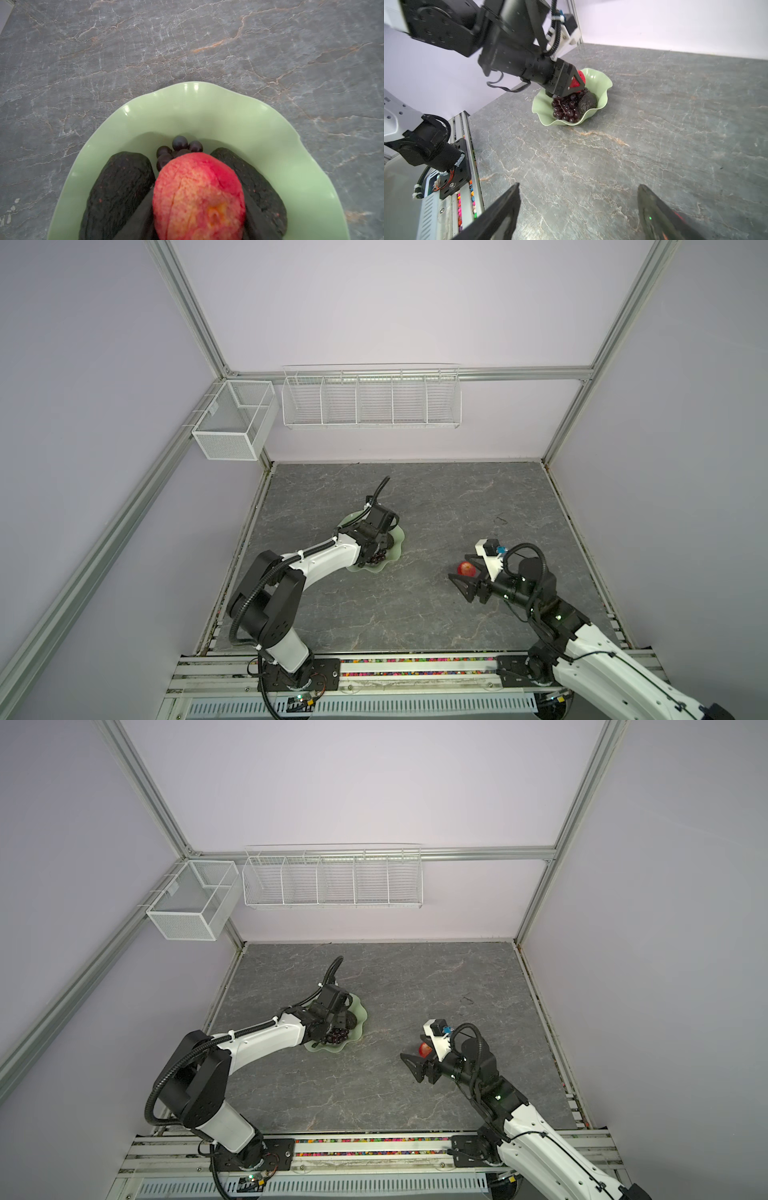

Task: Place and organize the fake fruits in the fruit bowl
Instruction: 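Carry the apple into the bowl and release it on the fruit, then grasp the remaining red apple with the left gripper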

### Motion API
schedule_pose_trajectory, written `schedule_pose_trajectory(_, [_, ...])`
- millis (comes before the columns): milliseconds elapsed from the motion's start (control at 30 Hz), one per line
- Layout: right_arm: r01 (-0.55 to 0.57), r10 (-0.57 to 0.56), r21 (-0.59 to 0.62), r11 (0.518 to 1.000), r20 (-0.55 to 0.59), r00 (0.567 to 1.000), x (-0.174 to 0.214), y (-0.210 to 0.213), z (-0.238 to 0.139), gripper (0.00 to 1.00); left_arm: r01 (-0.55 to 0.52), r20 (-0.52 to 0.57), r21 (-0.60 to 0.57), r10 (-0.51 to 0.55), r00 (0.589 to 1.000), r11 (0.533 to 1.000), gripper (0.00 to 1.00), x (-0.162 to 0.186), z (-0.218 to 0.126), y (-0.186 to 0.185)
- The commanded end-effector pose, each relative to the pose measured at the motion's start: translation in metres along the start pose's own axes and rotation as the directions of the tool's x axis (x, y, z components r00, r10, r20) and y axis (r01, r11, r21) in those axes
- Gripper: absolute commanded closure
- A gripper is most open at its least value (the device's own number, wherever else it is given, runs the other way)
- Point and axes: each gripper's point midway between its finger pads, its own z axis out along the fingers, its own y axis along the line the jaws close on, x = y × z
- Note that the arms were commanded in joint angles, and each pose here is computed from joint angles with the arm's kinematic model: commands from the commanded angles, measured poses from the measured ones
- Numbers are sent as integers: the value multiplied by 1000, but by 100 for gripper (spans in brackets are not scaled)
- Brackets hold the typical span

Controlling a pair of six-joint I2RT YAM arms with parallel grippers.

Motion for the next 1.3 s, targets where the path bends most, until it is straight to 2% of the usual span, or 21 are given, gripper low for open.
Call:
schedule_pose_trajectory(0, [24, -24, 3, 1000, 15, 1000, 6, -2, -1, 11, -10, 21, -13, 10, 1000, 1000, 52, -19, 7, -2])
schedule_pose_trajectory(133, [16, -16, 10, 1000, -6, 1000, 8, -6, 5, 11, -24, 11, -25, 24, 1000, 999, 50, -20, 17, -4])
schedule_pose_trajectory(333, [1, -1, -6, 1000, -46, 999, 13, -6, 13, 11, -38, -5, -45, 38, 999, 998, 36, -18, 21, -3])
schedule_pose_trajectory(467, [2, -2, 2, 1000, -33, 999, 11, -7, 11, 11, -33, 13, -36, 34, 999, 999, 33, -22, 17, -3])
schedule_pose_trajectory(700, [-30, 31, 34, 999, -15, 999, 9, -13, 6, 11, 0, 39, 13, 0, 999, 1000, 31, -31, -6, -2])
schedule_pose_trajectory(800, [-62, 64, 69, 996, -23, 998, 9, -21, 5, 11, 0, 69, 102, -7, 998, 995, 31, -34, -26, -14])
schedule_pose_trajectory(867, [-95, 97, 118, 988, -11, 995, 8, -31, 1, 11, -41, 93, 218, 21, 995, 975, 32, -33, -42, -37])
schedule_pose_trajectory(967, [-147, 146, 159, 976, 18, 989, 7, -42, -7, 11, -87, 122, 378, 44, 992, 922, 32, -25, -68, -78])
schedule_pose_trajectory(1067, [-169, 167, 185, 968, 25, 986, 6, -49, -14, 11, -133, 108, 547, 88, 990, 826, 32, -3, -89, -132])
schedule_pose_trajectory(1167, [-224, 220, 234, 946, 44, 975, 9, -61, -22, 11, -184, 112, 617, 146, 983, 765, 32, 20, -106, -179])
schedule_pose_trajectory(1267, [-294, 289, 212, 932, 55, 956, 13, -61, -28, 11, -186, 97, 686, 164, 982, 704, 32, 39, -114, -220])
